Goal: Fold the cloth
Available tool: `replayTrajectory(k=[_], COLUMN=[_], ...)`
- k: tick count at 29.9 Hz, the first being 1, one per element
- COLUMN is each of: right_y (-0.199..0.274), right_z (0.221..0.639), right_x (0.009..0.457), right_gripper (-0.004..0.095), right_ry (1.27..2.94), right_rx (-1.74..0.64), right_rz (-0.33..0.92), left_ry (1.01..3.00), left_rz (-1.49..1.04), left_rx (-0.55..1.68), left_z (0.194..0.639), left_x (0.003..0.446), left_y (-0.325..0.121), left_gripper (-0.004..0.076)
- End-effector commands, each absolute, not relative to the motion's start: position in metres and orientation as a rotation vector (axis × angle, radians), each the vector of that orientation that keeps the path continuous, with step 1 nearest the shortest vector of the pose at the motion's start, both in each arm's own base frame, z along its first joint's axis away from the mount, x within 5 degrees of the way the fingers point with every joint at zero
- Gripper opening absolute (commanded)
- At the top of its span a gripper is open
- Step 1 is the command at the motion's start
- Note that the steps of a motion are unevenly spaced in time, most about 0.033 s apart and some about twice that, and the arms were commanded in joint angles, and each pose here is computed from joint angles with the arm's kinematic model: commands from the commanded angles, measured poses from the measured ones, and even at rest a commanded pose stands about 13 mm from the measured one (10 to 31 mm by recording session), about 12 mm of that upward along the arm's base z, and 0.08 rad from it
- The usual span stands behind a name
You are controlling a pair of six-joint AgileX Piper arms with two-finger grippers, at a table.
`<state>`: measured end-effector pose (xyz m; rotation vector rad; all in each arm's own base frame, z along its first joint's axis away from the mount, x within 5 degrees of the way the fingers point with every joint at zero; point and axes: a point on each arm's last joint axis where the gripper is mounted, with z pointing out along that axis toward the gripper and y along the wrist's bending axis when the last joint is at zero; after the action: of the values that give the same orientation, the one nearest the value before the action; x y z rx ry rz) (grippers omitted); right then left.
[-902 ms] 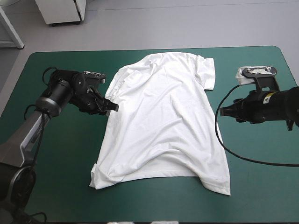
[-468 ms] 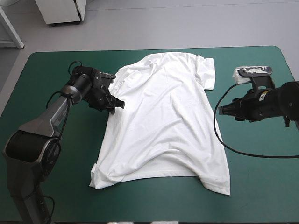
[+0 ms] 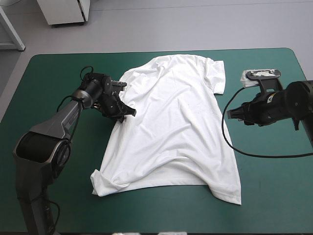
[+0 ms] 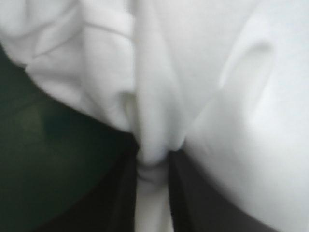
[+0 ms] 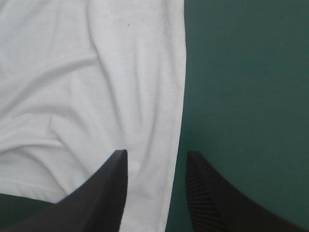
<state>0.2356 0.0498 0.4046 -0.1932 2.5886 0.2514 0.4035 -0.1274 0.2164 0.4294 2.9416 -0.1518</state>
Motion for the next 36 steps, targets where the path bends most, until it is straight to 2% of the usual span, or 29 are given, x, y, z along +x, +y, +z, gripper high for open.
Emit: replayTrajectory(k=[1,9,14,25,36], right_y=[0.048,0.053,0.059,0.072,0.077], right_z=[0.417,0.409,0.404,0.34,0.287], right_x=[0.241,0.278,0.322,0.405,0.434], right_gripper=[0.0368,0.0374,0.0433,0.0433,0.0432], right_ry=[2.481,2.457,2.472,2.634,2.723], right_rx=[-0.181,-0.164,-0.217,-0.214,-0.201], right_rz=[0.251,0.251,0.219,0.233,0.241], left_ry=[2.867,2.873,2.877,2.88,2.875], left_rz=[-0.168,-0.167,-0.168,-0.167,-0.177], left_rx=[0.506,0.524,0.516,0.52,0.515], left_z=[0.225,0.225,0.225,0.224,0.225], left_x=[0.403,0.401,0.401,0.401,0.401], left_y=[-0.143,-0.146,-0.146,-0.146,-0.146], left_gripper=[-0.0006,-0.0009,-0.0009,-0.0009,-0.0009])
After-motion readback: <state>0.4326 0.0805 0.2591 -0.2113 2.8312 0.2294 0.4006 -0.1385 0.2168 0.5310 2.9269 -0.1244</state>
